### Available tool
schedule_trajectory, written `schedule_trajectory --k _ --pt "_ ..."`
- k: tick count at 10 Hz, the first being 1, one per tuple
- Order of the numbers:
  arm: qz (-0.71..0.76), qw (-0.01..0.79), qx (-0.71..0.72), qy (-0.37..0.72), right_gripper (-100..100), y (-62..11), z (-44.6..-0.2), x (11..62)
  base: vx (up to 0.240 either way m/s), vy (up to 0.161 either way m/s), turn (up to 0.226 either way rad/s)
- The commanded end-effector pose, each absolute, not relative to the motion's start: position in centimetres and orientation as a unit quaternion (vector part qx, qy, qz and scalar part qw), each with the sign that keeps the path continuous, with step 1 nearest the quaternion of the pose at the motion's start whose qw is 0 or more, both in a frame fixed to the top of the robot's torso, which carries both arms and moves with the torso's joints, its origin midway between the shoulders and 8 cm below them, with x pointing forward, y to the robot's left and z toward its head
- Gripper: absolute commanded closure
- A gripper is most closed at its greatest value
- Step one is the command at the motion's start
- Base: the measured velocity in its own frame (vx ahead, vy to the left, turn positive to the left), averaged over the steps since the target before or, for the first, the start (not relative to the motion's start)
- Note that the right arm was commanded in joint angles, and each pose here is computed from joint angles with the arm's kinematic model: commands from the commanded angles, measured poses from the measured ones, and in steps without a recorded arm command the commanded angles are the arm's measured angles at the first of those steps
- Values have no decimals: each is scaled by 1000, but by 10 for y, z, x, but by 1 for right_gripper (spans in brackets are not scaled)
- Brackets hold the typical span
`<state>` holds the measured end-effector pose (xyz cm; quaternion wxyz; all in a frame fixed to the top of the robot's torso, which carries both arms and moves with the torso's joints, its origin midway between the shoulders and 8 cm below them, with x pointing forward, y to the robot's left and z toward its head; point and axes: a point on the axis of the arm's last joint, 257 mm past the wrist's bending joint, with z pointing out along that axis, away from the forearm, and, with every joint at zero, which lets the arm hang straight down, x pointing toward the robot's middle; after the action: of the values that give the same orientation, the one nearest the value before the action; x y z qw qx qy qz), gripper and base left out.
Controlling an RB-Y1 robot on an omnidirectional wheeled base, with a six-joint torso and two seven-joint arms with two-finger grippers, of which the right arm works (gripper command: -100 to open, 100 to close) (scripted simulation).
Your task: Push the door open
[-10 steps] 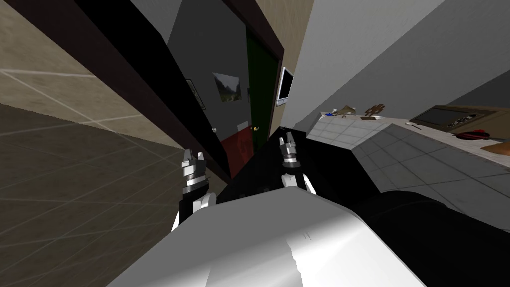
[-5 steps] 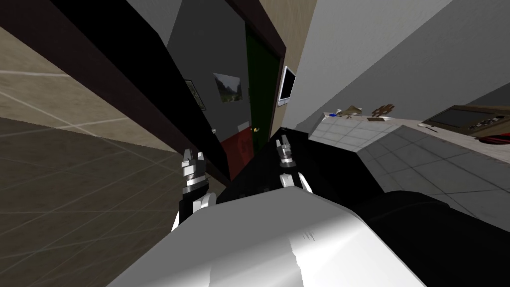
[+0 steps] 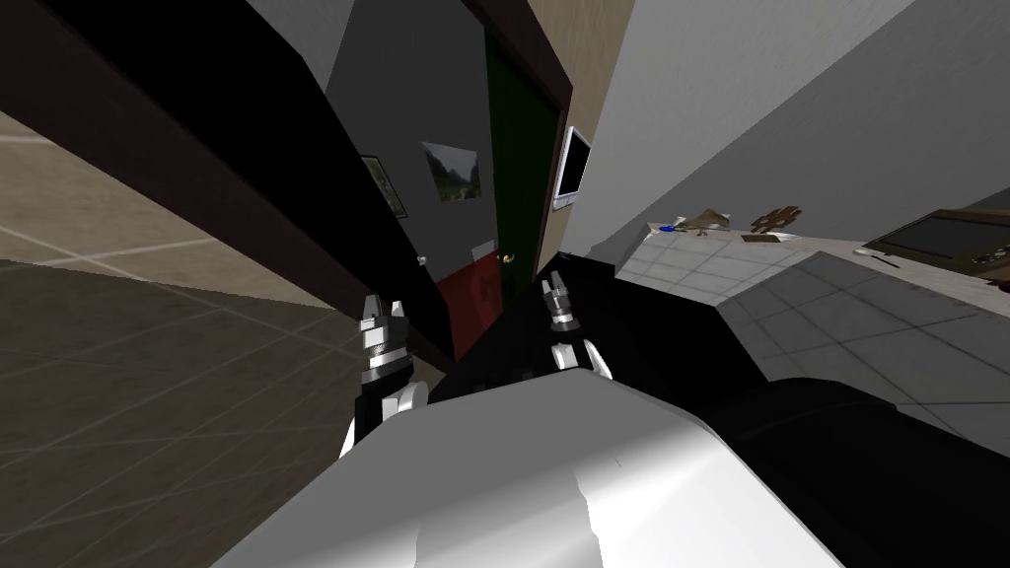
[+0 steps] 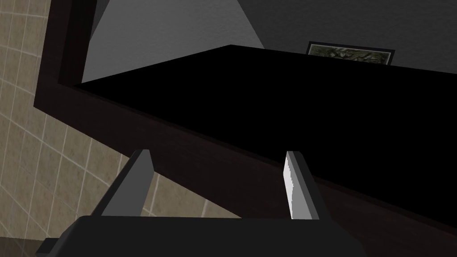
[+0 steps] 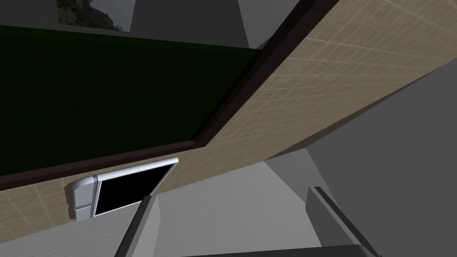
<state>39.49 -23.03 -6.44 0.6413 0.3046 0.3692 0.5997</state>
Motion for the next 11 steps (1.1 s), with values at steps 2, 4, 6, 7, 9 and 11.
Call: schedule_trajectory --k 2,4,6,7,9,11 --pt "602 632 306 381 -100 -225 -79 402 80 -63 41" --pt "603 625 307 389 -100 -222 -91 408 105 -53 41" --pt "604 617 309 398 -100 -218 -103 414 92 -56 31" --pt "605 613 309 403 -100 -216 -110 417 96 -58 46" --pt "606 605 311 412 -100 -212 -123 422 89 -64 48" --pt "607 597 313 421 -100 -208 -136 428 91 -75 45"
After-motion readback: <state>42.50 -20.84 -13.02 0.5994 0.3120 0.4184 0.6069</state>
